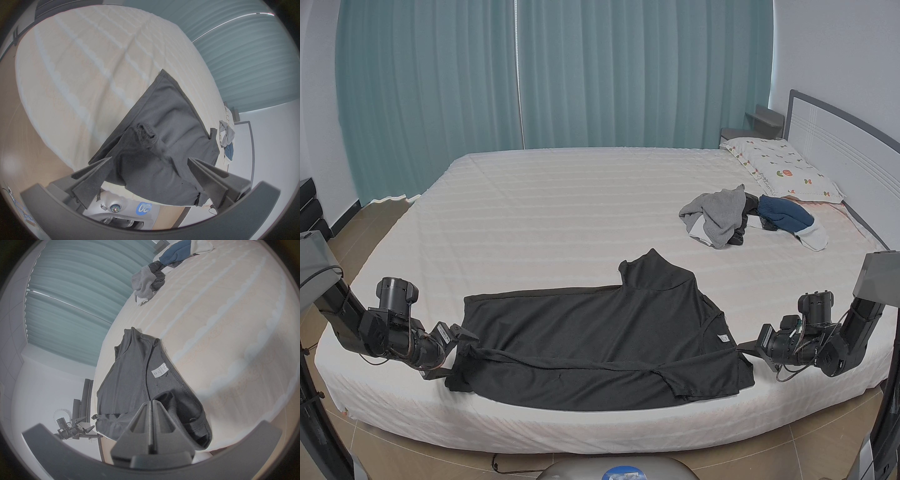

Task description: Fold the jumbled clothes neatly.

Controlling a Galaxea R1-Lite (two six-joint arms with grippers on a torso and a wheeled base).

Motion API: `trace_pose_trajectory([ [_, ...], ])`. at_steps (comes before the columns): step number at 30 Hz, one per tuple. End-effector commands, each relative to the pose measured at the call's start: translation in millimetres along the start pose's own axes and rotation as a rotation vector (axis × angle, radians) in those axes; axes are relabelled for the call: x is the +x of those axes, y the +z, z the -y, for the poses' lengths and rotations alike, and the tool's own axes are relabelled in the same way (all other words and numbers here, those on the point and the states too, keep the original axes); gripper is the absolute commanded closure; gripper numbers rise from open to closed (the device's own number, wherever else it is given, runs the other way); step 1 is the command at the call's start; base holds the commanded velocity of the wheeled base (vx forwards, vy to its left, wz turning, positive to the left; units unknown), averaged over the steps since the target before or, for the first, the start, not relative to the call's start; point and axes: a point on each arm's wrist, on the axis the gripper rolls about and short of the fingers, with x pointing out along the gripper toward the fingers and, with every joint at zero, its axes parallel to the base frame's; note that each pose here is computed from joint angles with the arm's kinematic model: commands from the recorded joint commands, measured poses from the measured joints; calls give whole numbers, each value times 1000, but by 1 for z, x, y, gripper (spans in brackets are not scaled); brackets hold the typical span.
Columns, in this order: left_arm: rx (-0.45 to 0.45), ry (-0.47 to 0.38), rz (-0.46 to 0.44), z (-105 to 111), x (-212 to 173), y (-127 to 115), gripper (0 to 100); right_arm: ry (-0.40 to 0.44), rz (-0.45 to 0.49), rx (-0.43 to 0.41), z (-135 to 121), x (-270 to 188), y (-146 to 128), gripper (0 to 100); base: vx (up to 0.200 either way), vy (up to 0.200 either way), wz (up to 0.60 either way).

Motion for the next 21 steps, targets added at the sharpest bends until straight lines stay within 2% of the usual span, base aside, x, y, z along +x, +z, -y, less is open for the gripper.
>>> trace_pose_trajectory([
  [1, 10, -31, 29, 12, 4, 12, 0, 8, -4, -6, -4, -1, -2, 100, 0, 0, 0],
  [5, 9, -13, 53, 15, 19, 23, 0, 9, -10, -7, -4, 0, -3, 100, 0, 0, 0],
  [11, 7, 42, 59, 6, 39, 25, 0, 11, -20, -11, -6, 1, -6, 100, 0, 0, 0],
  [17, 45, 44, 86, 17, 43, 25, 0, 14, -27, -15, -7, 2, -8, 100, 0, 0, 0],
  [18, 53, 41, 87, 20, 44, 24, 100, 15, -29, -17, -8, 3, -9, 100, 0, 0, 0],
  [21, 62, 40, 94, 23, 45, 24, 100, 15, -29, -17, -8, 3, -9, 100, 0, 0, 0],
])
